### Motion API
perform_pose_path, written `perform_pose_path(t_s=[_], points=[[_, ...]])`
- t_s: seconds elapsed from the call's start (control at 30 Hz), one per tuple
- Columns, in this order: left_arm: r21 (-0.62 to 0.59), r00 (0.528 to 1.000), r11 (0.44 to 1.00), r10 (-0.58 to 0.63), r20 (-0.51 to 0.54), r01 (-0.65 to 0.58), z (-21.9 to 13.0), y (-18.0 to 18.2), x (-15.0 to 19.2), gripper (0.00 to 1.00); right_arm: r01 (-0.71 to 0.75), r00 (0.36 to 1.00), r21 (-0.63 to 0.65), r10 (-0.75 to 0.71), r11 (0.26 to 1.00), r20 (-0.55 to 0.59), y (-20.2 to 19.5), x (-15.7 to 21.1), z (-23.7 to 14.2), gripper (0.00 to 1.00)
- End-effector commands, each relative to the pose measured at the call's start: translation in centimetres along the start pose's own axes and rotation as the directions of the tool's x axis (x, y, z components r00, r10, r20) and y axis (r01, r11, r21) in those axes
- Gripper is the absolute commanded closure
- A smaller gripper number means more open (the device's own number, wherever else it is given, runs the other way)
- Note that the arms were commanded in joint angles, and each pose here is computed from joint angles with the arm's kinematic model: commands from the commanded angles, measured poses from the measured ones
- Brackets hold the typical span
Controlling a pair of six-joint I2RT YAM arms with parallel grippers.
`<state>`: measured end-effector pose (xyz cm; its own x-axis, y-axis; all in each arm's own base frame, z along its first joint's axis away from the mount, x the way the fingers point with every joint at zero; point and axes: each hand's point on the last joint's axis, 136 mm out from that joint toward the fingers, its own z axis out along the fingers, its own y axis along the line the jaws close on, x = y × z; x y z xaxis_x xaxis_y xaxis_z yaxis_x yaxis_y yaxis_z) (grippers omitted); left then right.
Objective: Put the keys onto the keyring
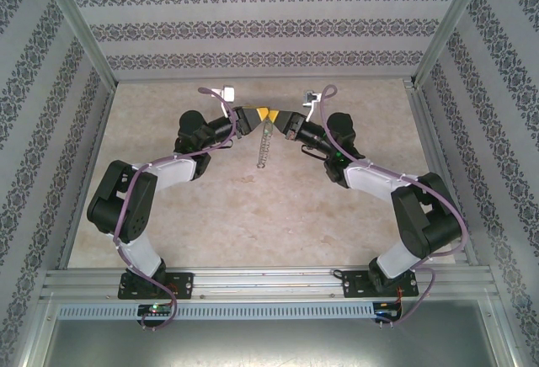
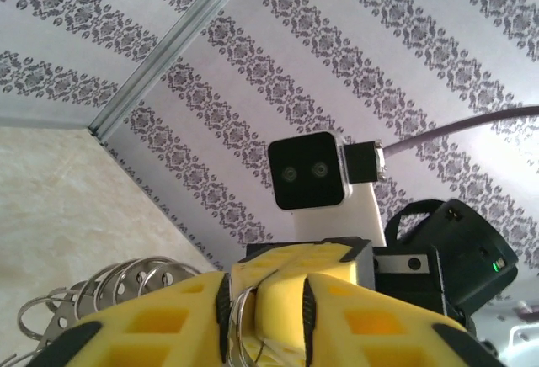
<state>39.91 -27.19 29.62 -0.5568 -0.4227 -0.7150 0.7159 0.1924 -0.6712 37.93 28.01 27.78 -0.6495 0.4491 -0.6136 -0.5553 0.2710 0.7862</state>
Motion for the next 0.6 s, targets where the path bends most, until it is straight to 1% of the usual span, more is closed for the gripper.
perform_pose_path(t_s=[0.0, 0.13, 0.27, 0.4, 0.57], points=[[0.052, 0.996, 0.995, 0.083, 0.02, -0.084, -0.3, -3.0, -2.4, 0.64, 0.092, 0.995, -0.046, -0.093, 0.995, -0.038, 1.2, -1.1, -0.4, 1.0], [0.021, 0.995, 0.995, 0.098, -0.018, -0.098, -0.9, -3.1, -2.8, 0.59, 0.154, 0.98, -0.078, -0.162, 0.985, -0.118, 1.8, -1.1, -1.3, 1.0], [0.037, 0.989, 0.995, 0.096, -0.115, -0.093, -0.5, -3.9, -2.5, 0.58, 0.178, 0.959, -0.125, -0.201, 0.976, -0.2, 2.4, -1.0, -1.7, 1.0], [0.043, 0.974, 0.996, 0.081, -0.213, -0.074, -0.3, -4.2, -1.5, 0.57, 0.18, 0.936, -0.192, -0.228, 0.965, -0.269, 3.0, -0.9, -1.7, 1.0], [0.003, 0.958, 0.996, 0.087, -0.273, -0.089, -0.6, -3.9, -0.9, 0.61, 0.17, 0.916, -0.243, -0.244, 0.955, -0.319, 3.5, -0.9, -1.7, 1.0]])
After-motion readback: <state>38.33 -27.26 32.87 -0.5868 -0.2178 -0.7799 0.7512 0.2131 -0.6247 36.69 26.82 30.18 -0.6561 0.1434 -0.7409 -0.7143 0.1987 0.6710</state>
